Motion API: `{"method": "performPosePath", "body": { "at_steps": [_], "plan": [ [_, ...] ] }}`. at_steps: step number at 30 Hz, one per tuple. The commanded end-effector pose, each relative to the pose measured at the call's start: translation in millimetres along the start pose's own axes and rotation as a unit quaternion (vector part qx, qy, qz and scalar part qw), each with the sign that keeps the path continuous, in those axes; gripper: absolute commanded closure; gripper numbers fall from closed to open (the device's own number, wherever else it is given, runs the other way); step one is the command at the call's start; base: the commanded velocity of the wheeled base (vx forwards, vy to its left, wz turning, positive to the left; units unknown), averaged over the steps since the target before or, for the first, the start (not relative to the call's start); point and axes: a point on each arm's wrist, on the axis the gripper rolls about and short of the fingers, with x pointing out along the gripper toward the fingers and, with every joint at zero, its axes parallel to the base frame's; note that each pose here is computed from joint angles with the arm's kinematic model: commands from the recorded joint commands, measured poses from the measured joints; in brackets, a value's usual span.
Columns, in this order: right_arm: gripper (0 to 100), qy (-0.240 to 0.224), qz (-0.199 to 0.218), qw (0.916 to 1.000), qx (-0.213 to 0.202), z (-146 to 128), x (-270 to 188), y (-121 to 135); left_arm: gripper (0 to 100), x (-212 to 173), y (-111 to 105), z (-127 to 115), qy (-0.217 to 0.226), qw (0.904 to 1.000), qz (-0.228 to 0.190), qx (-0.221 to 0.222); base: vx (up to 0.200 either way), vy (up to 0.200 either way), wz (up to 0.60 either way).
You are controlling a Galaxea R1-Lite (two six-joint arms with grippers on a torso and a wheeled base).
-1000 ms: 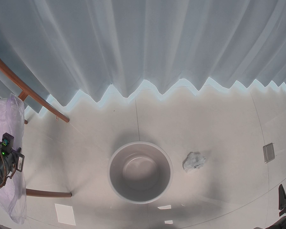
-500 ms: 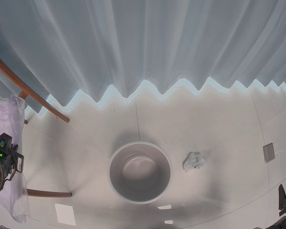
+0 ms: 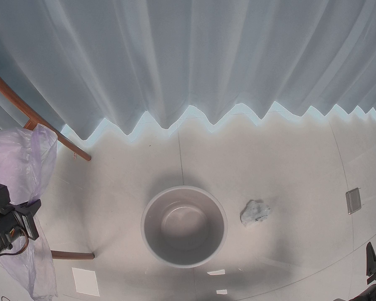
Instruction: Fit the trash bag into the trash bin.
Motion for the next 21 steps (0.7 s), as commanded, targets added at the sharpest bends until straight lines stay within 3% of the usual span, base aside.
{"method": "performPosePath", "body": {
  "at_steps": [1, 3, 4, 5, 6, 8, 9, 18, 21],
  "plan": [
    [0, 0.000, 0.000, 1.0000, 0.000, -5.3, 0.0, -0.1, 100, -23.0, -6.1, 5.7, -0.047, 0.9929, -0.091, -0.061, 0.000, 0.000, 0.00],
    [0, 0.000, 0.000, 1.0000, 0.000, -5.3, 0.0, -0.1, 100, -23.4, -6.4, 6.1, -0.048, 0.9924, -0.095, -0.062, 0.000, 0.000, 0.00],
    [0, 0.001, 0.000, 1.0000, 0.000, -5.2, 0.1, -0.1, 100, -31.9, -13.3, 11.8, -0.062, 0.9777, -0.184, -0.080, 0.000, 0.000, 0.00],
    [0, 0.001, 0.000, 1.0000, 0.000, -5.2, 0.1, -0.1, 100, -31.9, -13.3, 11.8, -0.062, 0.9777, -0.184, -0.080, 0.000, 0.000, 0.00],
    [0, 0.000, 0.000, 1.0000, 0.000, -5.3, 0.0, -0.2, 100, -40.3, -17.9, 12.2, -0.069, 0.9647, -0.239, -0.087, 0.000, 0.000, 0.00],
    [0, 0.000, 0.000, 1.0000, 0.000, -5.3, 0.0, -0.1, 100, -45.3, -20.8, 12.7, -0.072, 0.9565, -0.268, -0.089, 0.000, 0.000, 0.00],
    [0, 0.000, 0.001, 1.0000, 0.000, -5.3, 0.0, -0.1, 100, -50.3, -24.4, 14.3, -0.076, 0.9465, -0.301, -0.089, 0.000, 0.000, 0.00],
    [0, 0.000, 0.000, 1.0000, 0.000, -5.3, 0.0, -0.2, 100, -62.8, -47.1, 40.1, -0.063, 0.8875, -0.448, -0.088, 0.000, 0.000, 0.00],
    [0, 0.001, 0.000, 1.0000, 0.000, -5.2, 0.1, -0.1, 100, -58.6, -55.3, 44.1, -0.046, 0.8761, -0.473, -0.082, 0.000, 0.000, 0.00]
  ]
}}
